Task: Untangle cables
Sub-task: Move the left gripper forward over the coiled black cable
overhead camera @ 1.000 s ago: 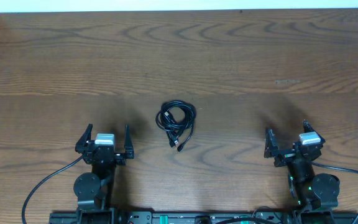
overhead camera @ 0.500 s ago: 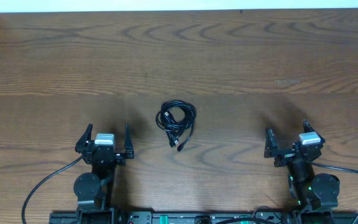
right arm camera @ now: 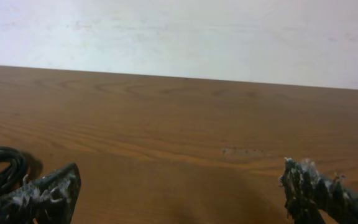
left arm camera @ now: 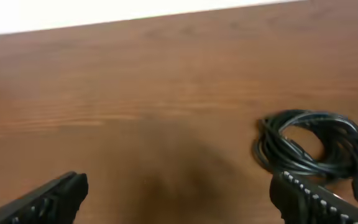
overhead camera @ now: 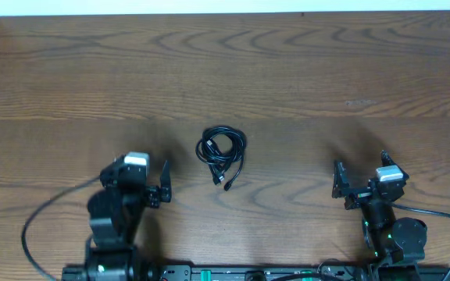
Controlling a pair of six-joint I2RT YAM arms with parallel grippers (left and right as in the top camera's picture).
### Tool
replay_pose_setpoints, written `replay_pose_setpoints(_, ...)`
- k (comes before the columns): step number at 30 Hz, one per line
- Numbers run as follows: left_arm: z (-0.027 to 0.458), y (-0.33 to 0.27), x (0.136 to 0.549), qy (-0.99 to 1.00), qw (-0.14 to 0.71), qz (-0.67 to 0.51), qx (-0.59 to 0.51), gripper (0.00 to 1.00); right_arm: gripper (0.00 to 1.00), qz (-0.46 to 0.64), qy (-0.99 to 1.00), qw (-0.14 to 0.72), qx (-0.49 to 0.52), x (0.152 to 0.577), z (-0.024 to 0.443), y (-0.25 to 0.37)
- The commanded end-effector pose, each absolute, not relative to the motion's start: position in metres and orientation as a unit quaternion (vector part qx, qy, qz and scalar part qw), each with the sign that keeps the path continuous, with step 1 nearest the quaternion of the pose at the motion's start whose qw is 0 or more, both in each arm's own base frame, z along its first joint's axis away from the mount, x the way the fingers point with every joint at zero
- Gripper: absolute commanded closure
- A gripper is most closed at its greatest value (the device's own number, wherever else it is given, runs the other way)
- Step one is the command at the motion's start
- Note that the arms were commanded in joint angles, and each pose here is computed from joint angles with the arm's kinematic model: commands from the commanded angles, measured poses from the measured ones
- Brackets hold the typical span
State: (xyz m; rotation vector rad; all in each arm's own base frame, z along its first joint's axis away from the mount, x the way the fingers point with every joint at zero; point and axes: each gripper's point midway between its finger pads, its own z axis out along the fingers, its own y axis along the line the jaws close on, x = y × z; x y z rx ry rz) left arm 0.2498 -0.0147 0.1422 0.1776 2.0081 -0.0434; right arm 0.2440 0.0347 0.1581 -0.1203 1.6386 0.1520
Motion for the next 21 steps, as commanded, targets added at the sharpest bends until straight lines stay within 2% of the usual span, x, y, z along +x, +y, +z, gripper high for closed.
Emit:
replay_pose_setpoints(1, 0.150, -0.020, 0.262, 0.863, 0.493, -0.027, 0.106, 0.02, 0.01, 0.067, 0.730, 0.679, -0.045, 0.244, 0.158, 0.032)
replay_pose_setpoints(9, 0.149, -0.043, 0.288, 0.913, 0.367, -0.075, 0.165, 0.02, 0.01, 0.067, 0.730, 0.679, -0.045, 0.244, 0.158, 0.032)
replay_pose_setpoints(14, 0.153, -0.052, 0.301, 0.936, 0.291, -0.049, 0.193, 0.02, 0.01, 0.067, 0.730, 0.679, -0.045, 0.244, 0.158, 0.032)
replay_pose_setpoints(21, 0.160, -0.087, 0.309, 0.937, 0.229, -0.051, 0.258, 0.02, 0.01, 0.067, 0.730, 0.679, -0.045, 0.244, 0.158, 0.032)
